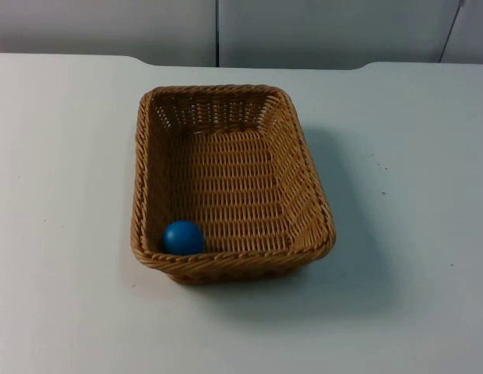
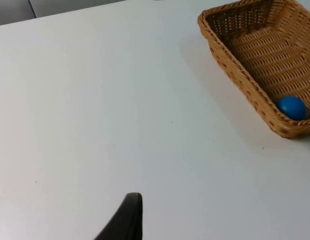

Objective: Pick up the basket with the left hand and place the ball into the basket with the right hand.

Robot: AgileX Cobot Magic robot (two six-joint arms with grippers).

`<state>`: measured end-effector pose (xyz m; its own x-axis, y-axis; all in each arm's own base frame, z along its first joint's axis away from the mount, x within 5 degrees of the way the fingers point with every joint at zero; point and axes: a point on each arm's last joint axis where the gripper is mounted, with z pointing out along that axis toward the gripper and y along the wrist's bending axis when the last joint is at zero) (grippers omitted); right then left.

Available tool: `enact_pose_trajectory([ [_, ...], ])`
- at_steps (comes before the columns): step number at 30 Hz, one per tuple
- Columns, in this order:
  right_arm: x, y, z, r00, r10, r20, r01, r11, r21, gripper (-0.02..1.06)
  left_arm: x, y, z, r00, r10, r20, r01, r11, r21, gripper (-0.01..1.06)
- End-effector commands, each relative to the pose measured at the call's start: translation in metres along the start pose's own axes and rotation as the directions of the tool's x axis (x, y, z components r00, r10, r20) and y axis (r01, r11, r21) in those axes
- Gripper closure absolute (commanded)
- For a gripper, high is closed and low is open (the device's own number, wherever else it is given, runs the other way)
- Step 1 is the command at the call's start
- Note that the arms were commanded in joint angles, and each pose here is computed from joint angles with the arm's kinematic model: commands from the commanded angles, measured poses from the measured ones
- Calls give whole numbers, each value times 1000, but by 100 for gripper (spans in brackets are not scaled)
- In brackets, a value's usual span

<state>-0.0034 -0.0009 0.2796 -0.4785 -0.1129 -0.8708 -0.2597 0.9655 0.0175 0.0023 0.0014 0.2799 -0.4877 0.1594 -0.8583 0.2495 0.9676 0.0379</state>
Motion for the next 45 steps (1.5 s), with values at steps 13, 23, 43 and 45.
enact_pose_trajectory([
  [13,1,0,1,1000,19,6,-19,999,27,4,1,0,-1,1000,-23,6,23,999,-41,0],
  [23,1,1,1,994,103,19,-105,978,179,4,1,0,-1,992,-123,11,122,970,-210,0],
  [43,2,2,-2,993,110,52,-118,974,191,4,5,-2,-8,987,-146,68,159,947,-279,0],
  [45,2,2,-2,993,110,52,-118,974,191,4,5,-2,-8,987,-146,68,159,947,-279,0],
])
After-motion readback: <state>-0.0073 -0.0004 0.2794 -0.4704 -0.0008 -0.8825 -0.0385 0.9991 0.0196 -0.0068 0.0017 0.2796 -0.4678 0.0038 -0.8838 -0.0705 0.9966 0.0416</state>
